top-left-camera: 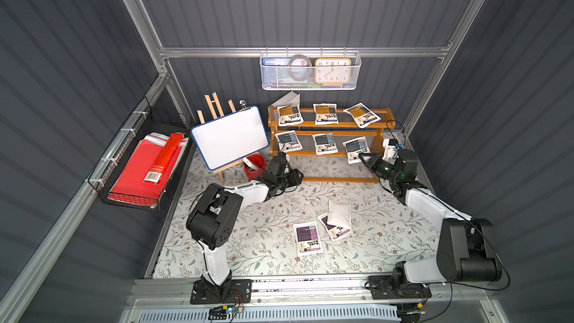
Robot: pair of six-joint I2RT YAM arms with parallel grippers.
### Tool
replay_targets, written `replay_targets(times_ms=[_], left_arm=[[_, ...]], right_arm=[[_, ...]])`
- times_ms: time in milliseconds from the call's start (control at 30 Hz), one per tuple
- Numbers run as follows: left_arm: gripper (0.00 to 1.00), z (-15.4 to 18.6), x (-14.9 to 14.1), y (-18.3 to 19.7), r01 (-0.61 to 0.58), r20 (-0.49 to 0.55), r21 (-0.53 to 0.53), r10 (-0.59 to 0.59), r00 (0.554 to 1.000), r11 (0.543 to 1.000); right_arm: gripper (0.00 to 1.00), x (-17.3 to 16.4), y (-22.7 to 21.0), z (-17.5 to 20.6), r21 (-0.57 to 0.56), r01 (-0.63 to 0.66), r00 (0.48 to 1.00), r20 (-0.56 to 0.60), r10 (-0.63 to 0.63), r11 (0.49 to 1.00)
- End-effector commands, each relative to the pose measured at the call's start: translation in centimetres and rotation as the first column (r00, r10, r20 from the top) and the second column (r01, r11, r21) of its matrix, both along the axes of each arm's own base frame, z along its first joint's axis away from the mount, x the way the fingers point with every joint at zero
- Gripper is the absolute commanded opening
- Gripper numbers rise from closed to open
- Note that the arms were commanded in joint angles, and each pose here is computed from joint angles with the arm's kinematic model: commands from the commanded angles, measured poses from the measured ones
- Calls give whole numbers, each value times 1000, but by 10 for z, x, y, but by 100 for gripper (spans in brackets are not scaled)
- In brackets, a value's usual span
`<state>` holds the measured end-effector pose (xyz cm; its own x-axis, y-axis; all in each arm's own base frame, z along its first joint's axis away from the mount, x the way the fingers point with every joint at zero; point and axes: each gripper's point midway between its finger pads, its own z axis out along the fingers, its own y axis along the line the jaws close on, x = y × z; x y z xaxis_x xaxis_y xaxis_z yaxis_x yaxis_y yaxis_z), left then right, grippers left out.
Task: Place the bagged coffee beans on the shelf by color
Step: Place the bagged coffee beans on the shelf.
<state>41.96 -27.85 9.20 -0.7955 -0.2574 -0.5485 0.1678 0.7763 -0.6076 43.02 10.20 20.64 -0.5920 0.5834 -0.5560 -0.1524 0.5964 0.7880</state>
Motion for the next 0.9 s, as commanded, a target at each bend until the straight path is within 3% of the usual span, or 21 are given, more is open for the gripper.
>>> replay_targets(times_ms=[0,200,300,367,467,633,867], left_arm=[[52,6,-6,5,9,21,42,-10,1000,999],[52,6,-7,7,12,23,58,-14,1000,998],[52,5,-9,8,16,18,62,-17,1000,998],[53,5,-10,8,23,19,67,-25,1000,997],[54,3,-11,7,38,18,79,-40,999,996],[57,-5,-15,8,58,-3,99,-58,998,993],[58,-5,-15,6,72,-5,102,-72,997,992]], right_arm=[[0,20,-4,14,31,0,999,51,-2,1000],[2,48,-2,1,105,-6,1000,16,4,994],[23,53,-5,-6,129,22,1000,-2,-22,991],[44,53,-9,-10,123,47,999,-21,-45,991],[64,47,-14,-9,101,82,996,-25,-80,992],[72,25,-27,-18,24,158,984,-89,-155,987],[73,-25,-35,-46,-91,193,960,-188,-207,977]])
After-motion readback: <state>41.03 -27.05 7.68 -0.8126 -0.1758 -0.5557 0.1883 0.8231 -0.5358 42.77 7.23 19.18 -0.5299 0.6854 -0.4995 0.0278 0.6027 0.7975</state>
